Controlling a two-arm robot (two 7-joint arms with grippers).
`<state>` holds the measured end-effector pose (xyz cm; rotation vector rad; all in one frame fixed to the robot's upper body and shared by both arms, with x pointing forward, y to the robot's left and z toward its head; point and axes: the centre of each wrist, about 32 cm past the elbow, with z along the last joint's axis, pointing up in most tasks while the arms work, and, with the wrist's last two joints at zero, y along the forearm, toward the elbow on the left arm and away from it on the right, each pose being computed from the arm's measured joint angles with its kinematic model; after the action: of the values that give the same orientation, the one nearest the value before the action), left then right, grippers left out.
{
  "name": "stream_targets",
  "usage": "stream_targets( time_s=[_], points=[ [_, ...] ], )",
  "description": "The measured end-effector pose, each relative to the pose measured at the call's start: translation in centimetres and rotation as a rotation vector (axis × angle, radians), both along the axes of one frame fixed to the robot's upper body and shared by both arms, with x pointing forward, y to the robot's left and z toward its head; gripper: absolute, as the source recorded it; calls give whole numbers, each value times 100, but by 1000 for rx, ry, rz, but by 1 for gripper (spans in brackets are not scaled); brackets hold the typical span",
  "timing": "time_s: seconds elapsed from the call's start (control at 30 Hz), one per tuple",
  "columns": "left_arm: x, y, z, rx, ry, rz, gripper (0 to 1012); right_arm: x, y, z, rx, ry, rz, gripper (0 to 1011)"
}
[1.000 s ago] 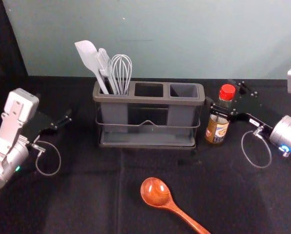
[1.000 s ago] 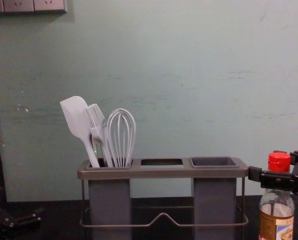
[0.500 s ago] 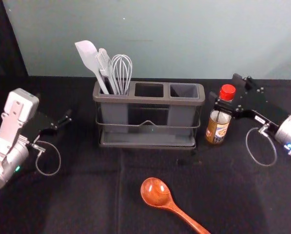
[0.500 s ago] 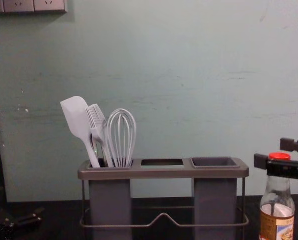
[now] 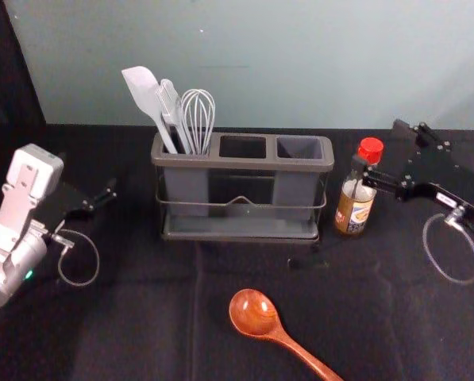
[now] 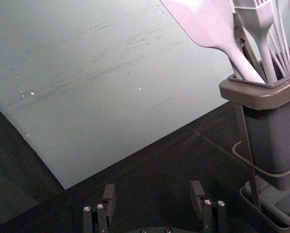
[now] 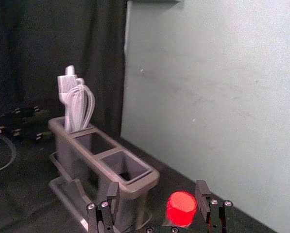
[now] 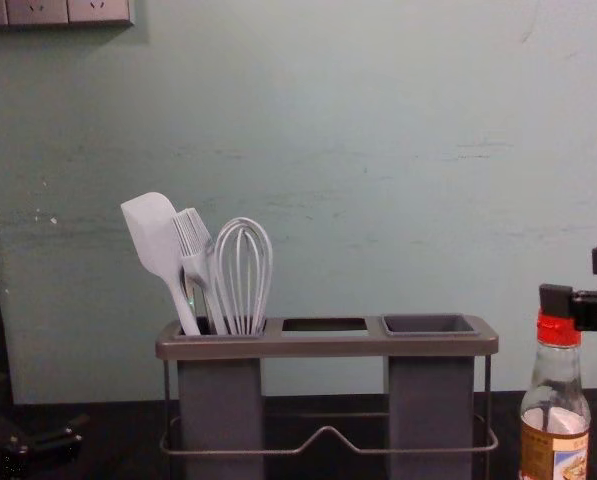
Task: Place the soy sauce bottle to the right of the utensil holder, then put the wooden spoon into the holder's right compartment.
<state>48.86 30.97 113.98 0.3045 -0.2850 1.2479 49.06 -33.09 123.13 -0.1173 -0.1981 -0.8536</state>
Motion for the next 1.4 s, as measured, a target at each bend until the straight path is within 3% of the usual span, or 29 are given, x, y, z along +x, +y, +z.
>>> stream_targets(
  time_s=[0.17,0.47,0.57,0.8,1.1,1.4],
  points=[
    [0,0,0,0,0,0,1005,-253,23,173,-51,58,19,1003],
    [0,0,0,0,0,0,1005,-567,173,252,-115,172,65,1003],
    [0,0,0,0,0,0,1005,-585,211,251,-125,180,72,1003],
    [0,0,0,0,0,0,1005,-626,537,228,-196,302,137,1003],
    [0,0,0,0,0,0,1005,-644,773,219,-219,389,180,1003],
    [0,0,0,0,0,0,1005,-571,1092,206,-315,514,210,1003]
  ],
)
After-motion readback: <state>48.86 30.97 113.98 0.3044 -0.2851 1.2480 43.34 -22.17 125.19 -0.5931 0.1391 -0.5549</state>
